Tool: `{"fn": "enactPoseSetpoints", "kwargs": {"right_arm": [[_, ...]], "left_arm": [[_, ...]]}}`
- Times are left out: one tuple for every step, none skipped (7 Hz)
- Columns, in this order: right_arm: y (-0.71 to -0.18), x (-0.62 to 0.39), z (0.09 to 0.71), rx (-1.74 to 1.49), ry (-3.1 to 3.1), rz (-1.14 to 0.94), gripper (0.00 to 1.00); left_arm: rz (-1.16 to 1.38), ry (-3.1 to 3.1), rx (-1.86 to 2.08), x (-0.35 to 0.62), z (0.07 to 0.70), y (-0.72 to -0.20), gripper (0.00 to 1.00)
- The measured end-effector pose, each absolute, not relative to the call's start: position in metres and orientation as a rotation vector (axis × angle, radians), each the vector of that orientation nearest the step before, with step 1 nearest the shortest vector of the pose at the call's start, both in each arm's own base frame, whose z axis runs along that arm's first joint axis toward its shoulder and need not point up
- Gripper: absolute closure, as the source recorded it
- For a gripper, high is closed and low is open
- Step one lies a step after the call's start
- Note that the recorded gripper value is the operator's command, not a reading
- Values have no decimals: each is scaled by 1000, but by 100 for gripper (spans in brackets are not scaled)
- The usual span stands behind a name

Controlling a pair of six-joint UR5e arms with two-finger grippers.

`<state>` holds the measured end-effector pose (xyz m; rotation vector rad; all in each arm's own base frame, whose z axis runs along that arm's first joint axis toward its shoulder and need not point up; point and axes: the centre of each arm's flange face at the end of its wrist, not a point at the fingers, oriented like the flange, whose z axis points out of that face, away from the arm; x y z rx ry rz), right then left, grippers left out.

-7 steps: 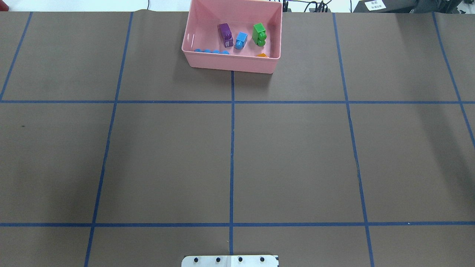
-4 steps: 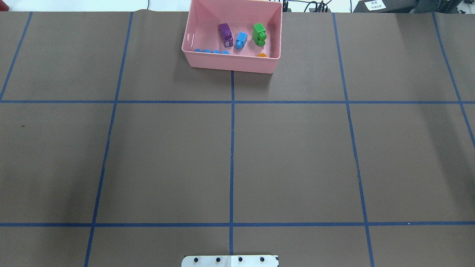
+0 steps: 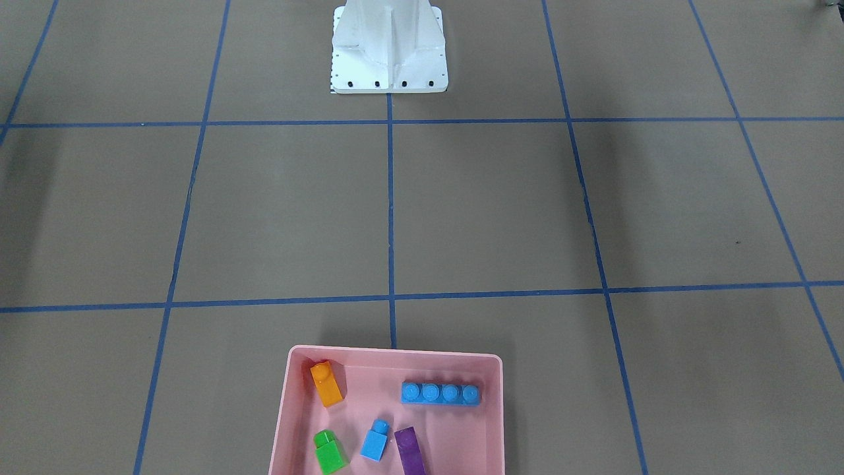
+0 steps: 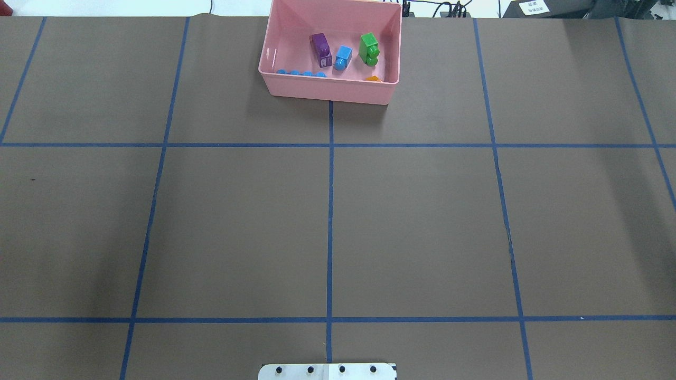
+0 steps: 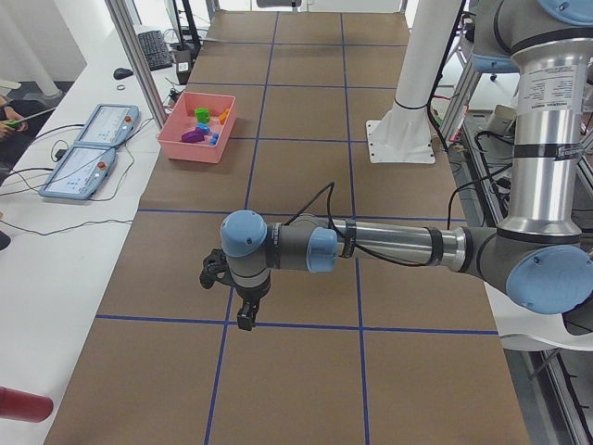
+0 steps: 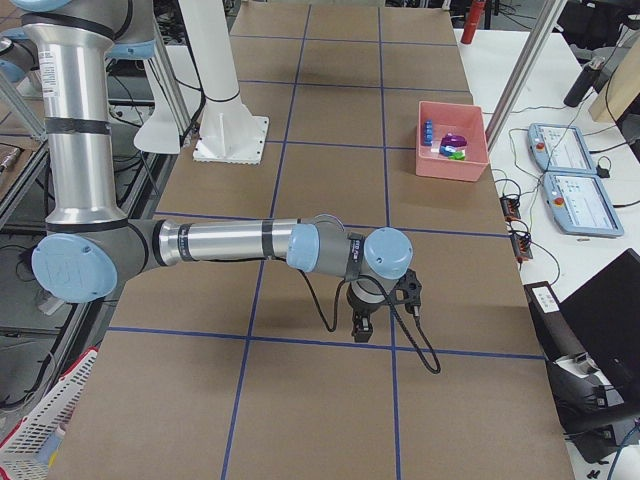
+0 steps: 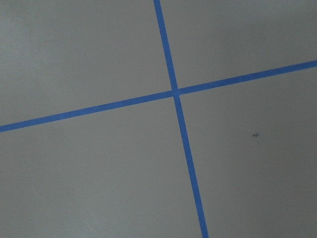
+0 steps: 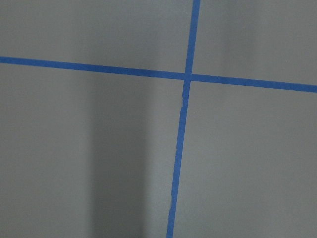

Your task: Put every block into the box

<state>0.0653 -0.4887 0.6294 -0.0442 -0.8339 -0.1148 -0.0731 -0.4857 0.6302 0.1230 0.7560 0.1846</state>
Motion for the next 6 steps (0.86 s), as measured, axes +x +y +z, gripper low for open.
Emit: {"fn": "enactPoseSetpoints", "kwargs": {"right_arm": [[-488,65,628,-42,-835,-116,0],[-488,65,628,-41,-837,-116,0],[-488,65,626,-36,-839,-119,0],[-488,65,619,-20,-840,-125,0],[-489,65,608,6,-837,-132,0],[-490,65,597,33,-834,-135,0]], "left_arm": [[187,755,128,-74,629,-487,0],[187,755,129,-75,630,-487,0],[184,755,130,-76,631,-485,0],[177,756,131,-79,632,-482,0],[172,756,131,-81,634,-479,0],[170,756,134,-83,634,-478,0]]}}
